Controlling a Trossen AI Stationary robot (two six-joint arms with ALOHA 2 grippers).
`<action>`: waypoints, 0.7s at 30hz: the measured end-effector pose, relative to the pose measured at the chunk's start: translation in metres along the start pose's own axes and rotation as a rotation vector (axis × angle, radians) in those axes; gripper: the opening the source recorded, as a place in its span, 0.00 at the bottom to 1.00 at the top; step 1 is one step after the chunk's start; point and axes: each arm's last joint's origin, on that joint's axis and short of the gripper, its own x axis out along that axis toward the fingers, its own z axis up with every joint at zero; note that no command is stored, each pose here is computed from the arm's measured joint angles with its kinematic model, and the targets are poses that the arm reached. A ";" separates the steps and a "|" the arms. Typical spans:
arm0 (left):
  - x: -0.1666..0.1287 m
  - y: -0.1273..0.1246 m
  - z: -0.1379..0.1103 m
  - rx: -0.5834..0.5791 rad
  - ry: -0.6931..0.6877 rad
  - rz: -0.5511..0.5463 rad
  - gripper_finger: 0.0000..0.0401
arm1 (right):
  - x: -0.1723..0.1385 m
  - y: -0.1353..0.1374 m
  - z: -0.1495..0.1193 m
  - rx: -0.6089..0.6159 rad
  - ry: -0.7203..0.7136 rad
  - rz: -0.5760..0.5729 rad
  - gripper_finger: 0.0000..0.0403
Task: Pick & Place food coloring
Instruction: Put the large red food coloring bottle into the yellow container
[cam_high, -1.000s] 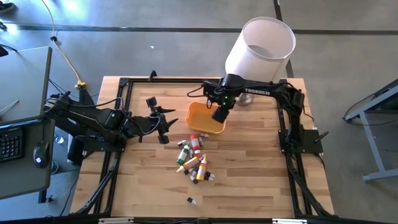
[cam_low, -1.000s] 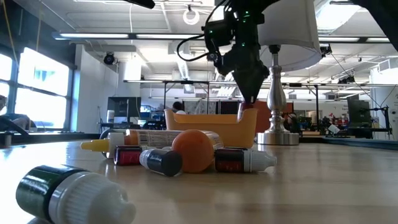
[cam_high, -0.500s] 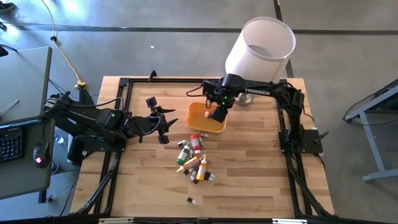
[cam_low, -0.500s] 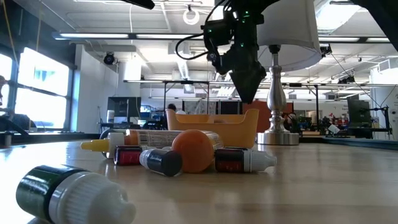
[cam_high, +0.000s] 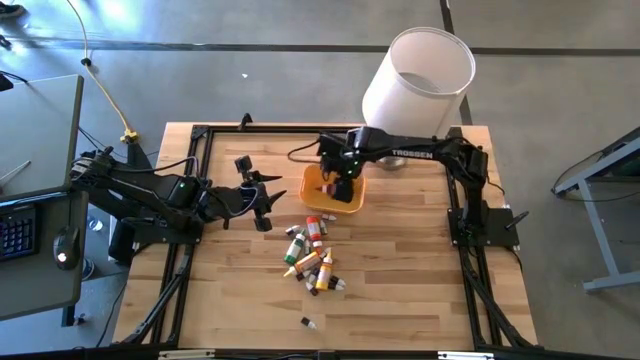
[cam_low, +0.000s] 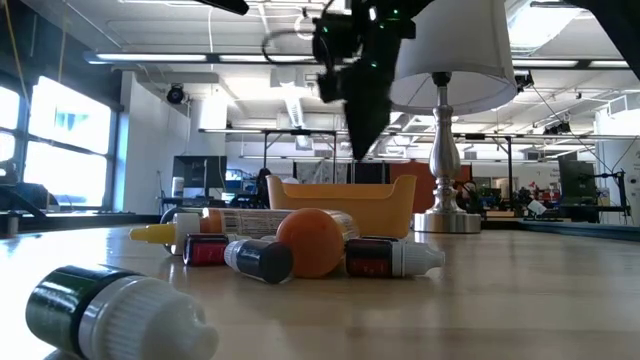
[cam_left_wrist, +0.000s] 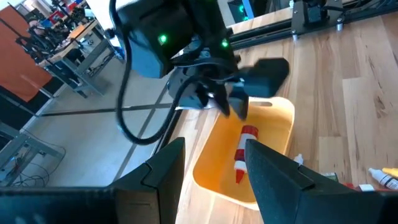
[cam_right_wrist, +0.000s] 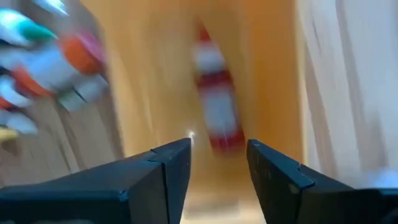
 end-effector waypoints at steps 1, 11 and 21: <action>0.000 0.000 0.000 0.000 0.000 0.000 0.41 | 0.002 0.005 0.005 -0.050 -0.043 0.007 0.38; 0.000 0.000 -0.002 0.017 0.019 -0.005 0.41 | 0.064 0.022 0.023 -0.247 -0.064 -0.067 0.38; 0.000 0.000 -0.004 0.023 0.035 -0.007 0.41 | 0.089 0.001 0.020 -0.265 0.012 -0.124 0.38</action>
